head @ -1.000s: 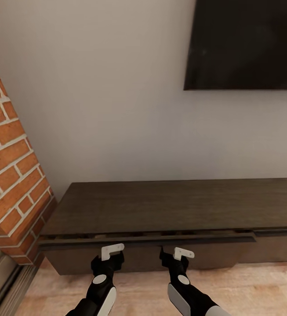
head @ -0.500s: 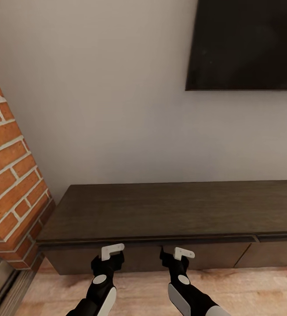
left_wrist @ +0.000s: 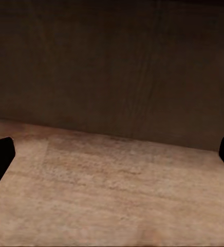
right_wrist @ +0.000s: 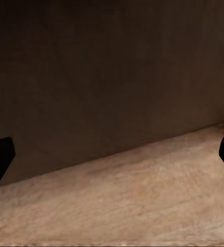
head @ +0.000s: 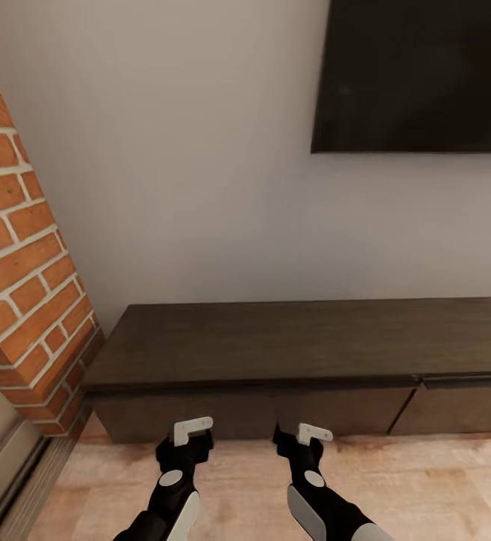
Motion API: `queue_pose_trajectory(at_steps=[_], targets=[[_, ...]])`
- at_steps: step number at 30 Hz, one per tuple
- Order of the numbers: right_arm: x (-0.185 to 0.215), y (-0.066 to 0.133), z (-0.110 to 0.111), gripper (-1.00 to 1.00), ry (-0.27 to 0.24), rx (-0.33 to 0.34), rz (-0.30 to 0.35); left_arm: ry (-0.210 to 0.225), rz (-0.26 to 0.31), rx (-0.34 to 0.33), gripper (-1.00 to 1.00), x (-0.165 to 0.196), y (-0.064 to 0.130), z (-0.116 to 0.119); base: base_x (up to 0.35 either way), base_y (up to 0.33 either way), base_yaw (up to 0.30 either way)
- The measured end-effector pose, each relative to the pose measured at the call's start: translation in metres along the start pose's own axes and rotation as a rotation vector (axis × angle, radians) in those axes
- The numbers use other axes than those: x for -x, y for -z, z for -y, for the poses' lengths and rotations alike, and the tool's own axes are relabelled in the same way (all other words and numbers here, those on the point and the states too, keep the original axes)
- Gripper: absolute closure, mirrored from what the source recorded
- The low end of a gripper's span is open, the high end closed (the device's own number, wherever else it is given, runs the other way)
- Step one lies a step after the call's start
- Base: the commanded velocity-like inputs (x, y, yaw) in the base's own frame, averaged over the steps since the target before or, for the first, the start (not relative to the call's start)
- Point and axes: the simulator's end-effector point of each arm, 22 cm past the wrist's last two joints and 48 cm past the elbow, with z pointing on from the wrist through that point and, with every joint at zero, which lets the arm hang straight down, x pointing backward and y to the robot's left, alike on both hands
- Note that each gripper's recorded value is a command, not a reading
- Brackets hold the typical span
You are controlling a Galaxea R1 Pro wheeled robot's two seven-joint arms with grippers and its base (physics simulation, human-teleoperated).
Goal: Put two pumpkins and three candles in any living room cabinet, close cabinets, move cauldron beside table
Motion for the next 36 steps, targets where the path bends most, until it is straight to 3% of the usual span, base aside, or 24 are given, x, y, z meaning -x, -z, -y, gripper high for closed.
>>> queue_pose_trajectory(at_steps=[8, 12, 16, 19, 24, 30, 36], targets=[[-0.005, 0.0, 0.0, -1.0, 0.007, 0.0, -0.023, 0.001, -0.005, 0.0, -1.0, 0.001, 0.0, 0.0, -0.348, 0.0, 0.0], [-0.024, 0.0, 0.0, -1.0, 0.049, -0.003, -0.14, -0.014, -0.017, -0.021, -1.0, 0.02, 0.01, 0.004, -0.281, 0.036, 0.0], [-0.029, 0.002, -0.011, -1.0, 0.067, 0.021, -0.225, -0.086, -0.15, -0.033, -1.0, 0.019, 0.024, 0.0, -0.127, 0.055, 0.0], [-0.032, 0.008, -0.024, -1.0, 0.077, 0.05, -0.311, -0.12, -0.211, -0.036, -1.0, 0.013, 0.03, -0.002, -0.024, 0.012, 0.0], [-0.031, 0.016, -0.018, -1.0, 0.012, 0.043, -0.422, -0.185, -0.308, -0.065, -1.0, 0.009, 0.051, 0.005, -0.004, 0.002, 0.0], [-0.027, 0.025, -0.017, -1.0, 0.013, 0.043, -0.476, -0.201, -0.352, -0.079, -1.0, 0.015, 0.063, 0.012, 0.0, 0.0, 0.0], [-0.018, 0.032, -0.019, -1.0, 0.012, 0.043, -0.496, -0.174, -0.371, -0.054, -1.0, 0.026, 0.065, 0.0, 0.0, 0.0, 0.0]])
